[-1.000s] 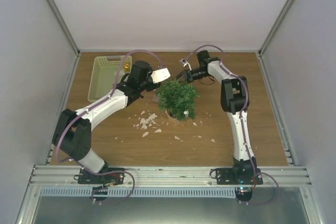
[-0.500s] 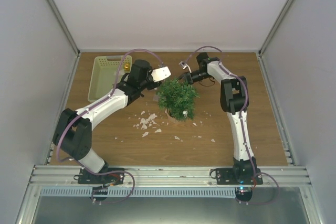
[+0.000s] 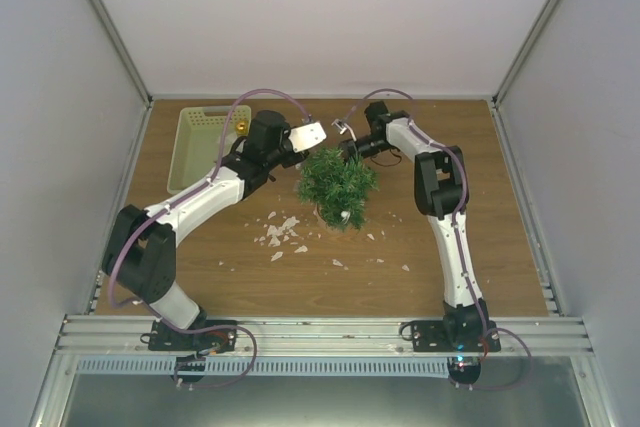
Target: Decorate the small christmas tree
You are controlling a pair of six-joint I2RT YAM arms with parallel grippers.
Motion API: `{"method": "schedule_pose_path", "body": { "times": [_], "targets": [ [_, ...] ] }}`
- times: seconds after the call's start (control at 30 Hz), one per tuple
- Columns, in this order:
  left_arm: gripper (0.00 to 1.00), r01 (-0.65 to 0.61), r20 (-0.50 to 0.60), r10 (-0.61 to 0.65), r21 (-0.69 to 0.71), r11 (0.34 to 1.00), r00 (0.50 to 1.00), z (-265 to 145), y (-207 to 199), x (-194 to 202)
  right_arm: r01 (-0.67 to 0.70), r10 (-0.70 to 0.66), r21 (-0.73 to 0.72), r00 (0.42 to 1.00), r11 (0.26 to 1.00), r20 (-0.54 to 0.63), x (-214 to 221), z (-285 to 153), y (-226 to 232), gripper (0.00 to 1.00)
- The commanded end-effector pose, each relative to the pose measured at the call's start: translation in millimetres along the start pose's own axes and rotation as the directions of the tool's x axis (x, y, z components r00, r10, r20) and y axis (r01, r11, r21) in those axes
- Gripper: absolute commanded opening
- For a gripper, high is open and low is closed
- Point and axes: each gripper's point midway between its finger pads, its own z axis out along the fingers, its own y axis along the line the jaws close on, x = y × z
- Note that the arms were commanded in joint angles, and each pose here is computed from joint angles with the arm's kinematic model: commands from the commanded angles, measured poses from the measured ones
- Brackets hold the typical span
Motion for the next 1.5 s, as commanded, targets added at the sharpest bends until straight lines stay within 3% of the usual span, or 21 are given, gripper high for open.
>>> {"method": "schedule_pose_path", "body": {
  "times": [0.0, 0.27, 0.63, 1.47],
  "targets": [
    [0.0, 0.027, 0.074, -0.024, -0.046, 0.999, 0.997, 1, 18, -21, 0.006, -0.006, -0.022, 1.0, 1.0, 0.011, -1, 10, -8, 0.62],
    [0.0, 0.031, 0.076, -0.027, -0.048, 0.998, 0.997, 2, 20, -22, -0.006, 0.006, 0.043, 1.0, 0.999, 0.012, -4, 4, -22, 0.62],
    [0.0, 0.037, 0.081, -0.034, -0.043, 0.998, 0.996, 4, 20, -24, -0.038, 0.023, 0.138, 0.994, 0.99, 0.109, -24, -22, -44, 0.61],
    [0.0, 0.057, 0.094, -0.053, -0.042, 0.997, 0.994, 9, 23, -29, -0.035, 0.031, 0.038, 0.995, 0.999, 0.09, -23, 8, -46, 0.6]
  ]
}}
